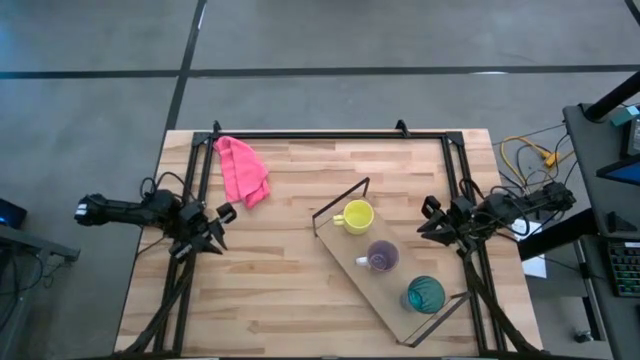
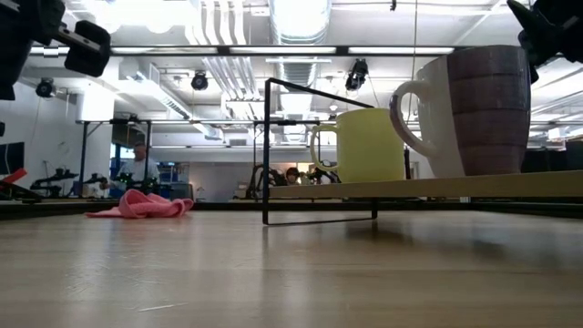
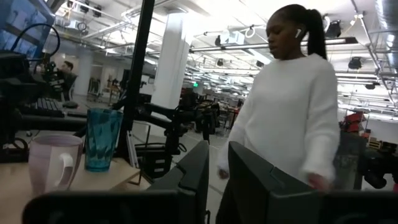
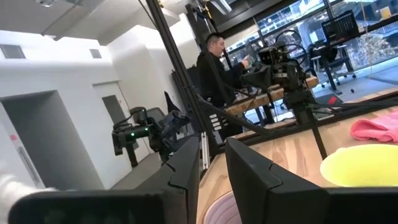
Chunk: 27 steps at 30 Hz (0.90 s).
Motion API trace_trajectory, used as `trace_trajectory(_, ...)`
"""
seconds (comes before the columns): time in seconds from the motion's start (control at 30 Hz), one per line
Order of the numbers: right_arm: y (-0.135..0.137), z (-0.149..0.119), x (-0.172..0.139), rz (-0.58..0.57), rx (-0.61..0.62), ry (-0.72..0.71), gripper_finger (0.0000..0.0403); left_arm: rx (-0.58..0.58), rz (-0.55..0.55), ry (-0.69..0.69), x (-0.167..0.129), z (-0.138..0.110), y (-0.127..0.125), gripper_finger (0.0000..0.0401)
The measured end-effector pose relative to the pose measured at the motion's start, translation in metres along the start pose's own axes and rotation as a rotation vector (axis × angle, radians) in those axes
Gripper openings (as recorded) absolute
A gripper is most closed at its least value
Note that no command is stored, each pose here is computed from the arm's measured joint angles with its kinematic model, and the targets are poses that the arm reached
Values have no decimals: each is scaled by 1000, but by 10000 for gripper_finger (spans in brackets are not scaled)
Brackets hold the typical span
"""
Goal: Stack small to large cups/mugs on shelf
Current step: Return to Home Position
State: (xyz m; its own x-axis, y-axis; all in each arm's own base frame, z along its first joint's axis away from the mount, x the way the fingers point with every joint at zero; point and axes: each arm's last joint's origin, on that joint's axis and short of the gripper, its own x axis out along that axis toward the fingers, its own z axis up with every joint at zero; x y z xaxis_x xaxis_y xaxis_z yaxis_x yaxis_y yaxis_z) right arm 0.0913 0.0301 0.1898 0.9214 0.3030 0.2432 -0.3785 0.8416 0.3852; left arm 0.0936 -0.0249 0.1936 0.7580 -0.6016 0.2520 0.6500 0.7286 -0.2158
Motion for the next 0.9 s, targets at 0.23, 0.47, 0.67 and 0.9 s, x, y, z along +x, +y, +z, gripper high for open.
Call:
trace_trajectory(0.23,0,0,0,0,0,0,79,-9,6,14,1,-1,1,47)
trace_trajectory(0.47,0,0,0,0,0,0,73,-14,8,20,1,-2,2,47)
trace_trajectory(0.67,0,0,0,0,0,0,78,-17,10,25,2,-3,2,48)
trace_trajectory(0.9,0,0,0,1,0,-1,76,-16,10,23,2,-2,2,48)
